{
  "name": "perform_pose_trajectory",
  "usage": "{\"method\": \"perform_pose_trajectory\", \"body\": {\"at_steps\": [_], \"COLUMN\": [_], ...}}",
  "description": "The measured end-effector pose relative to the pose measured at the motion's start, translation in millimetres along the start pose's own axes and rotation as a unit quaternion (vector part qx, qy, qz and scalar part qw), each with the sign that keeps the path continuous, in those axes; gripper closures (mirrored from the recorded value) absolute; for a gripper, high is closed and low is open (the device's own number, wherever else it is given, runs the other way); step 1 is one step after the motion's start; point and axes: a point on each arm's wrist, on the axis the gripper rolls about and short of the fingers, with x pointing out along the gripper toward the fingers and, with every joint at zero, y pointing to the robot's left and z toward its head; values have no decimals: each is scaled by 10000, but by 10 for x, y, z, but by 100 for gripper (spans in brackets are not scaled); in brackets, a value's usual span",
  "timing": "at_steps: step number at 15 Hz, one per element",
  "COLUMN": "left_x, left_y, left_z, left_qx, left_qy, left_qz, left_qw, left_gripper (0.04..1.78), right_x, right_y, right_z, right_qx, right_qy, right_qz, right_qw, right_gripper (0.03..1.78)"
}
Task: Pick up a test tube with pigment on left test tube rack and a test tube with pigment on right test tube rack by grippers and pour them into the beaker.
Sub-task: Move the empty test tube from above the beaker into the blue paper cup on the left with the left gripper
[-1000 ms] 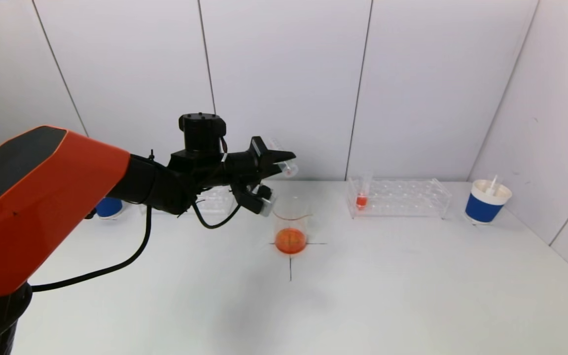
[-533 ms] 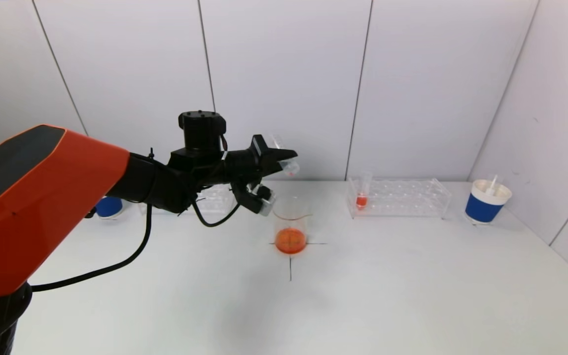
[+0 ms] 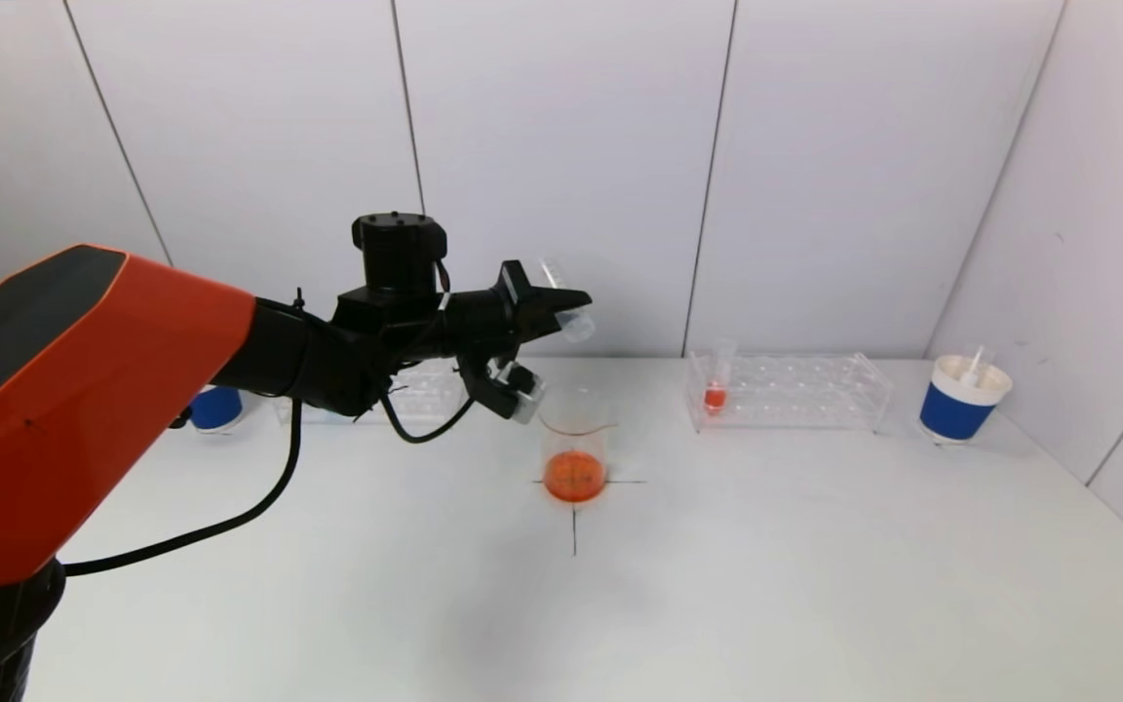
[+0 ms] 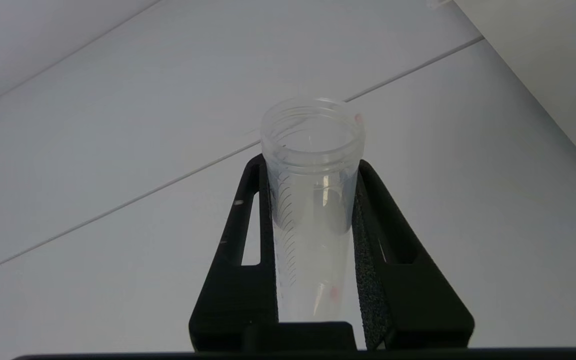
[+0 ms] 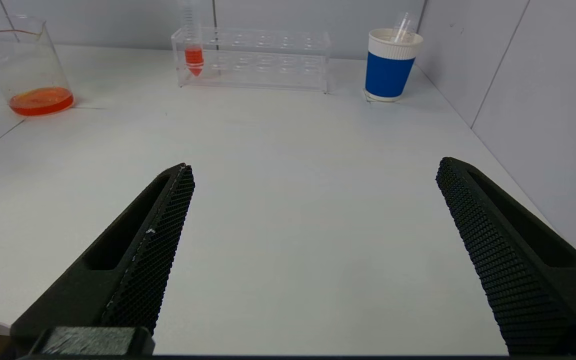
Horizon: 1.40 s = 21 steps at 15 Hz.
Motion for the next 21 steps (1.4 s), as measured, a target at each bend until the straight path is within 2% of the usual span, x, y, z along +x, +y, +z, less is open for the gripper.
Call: {"method": "perform_pose_trajectory", "body": {"at_steps": [7,12,16,21], "left_x": [-1,1,14,-33], "left_y": [-26,-1,34,-60], "left_z": [14,-2,-39,74], "left_qx": [-169,-1050,-1697,-2811], "left_qy": [-6,146,477,943], "left_qz": [-48,156,624,596], "left_qw": [9998,9942,9824,9532], "left_gripper": [137,137,137,137], "right_x": [0,0,0,0], "right_y": [0,0,0,0], "right_z": [0,0,0,0], "right_qx": [0,1,3,0], "right_qy": [2,-2,2,0], "right_qz": [-1,-1,-1,-1], "right_qw": [10000,10000,10000,10000], "right_gripper": [5,5,5,5]}}
